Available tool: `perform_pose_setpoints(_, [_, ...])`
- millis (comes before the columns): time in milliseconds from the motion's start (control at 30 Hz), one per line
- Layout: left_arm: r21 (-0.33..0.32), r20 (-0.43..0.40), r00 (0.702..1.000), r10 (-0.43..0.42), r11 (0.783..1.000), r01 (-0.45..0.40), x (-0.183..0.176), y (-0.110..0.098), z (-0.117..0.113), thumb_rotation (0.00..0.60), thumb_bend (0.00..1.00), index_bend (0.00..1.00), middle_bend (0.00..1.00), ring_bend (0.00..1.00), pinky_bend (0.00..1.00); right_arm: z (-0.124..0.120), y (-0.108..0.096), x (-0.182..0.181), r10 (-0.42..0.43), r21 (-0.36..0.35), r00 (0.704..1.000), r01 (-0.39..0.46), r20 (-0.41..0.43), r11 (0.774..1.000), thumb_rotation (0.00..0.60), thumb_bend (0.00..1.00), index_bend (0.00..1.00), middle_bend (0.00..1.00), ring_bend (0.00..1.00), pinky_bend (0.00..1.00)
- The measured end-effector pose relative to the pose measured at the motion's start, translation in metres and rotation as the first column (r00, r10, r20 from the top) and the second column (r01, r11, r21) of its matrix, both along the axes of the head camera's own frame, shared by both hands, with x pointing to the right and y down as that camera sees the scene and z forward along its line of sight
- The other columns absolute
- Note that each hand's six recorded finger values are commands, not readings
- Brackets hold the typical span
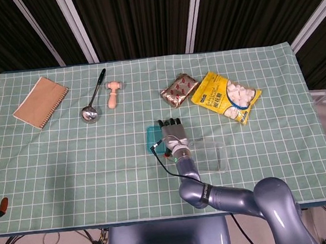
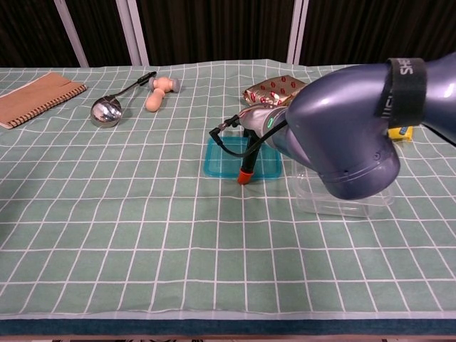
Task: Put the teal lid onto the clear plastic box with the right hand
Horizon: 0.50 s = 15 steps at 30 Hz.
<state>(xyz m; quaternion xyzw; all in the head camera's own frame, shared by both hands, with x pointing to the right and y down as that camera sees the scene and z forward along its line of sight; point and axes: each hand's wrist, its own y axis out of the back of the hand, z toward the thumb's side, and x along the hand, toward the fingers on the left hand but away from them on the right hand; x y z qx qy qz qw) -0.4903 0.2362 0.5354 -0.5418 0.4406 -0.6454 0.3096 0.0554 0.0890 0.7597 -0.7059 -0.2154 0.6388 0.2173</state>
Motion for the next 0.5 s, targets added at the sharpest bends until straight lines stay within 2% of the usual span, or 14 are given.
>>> perform_pose_setpoints(267, [0.001, 0.003, 1.0, -0.001, 1.0, 0.001, -0.0006, -0.0003, -0.0001, 0.6, 0.32, 0.08, 0.0, 0.0, 0.0, 0.0014, -0.0004, 0.0011, -0.003, -0.004, 1.0, 0.003, -0.004, 1.0, 0.6, 0.1, 0.0, 0.31, 0.0, 0.0])
perform_pose_setpoints(500, [0.0, 0.003, 1.0, -0.001, 1.0, 0.001, -0.0006, -0.0002, 0.0002, 0.6, 0.32, 0.08, 0.0, 0.0, 0.0, -0.0023, -0.004, -0.0009, -0.008, 0.021, 1.0, 0.008, 0.01, 1.0, 0.6, 0.13, 0.0, 0.36, 0.0, 0.0])
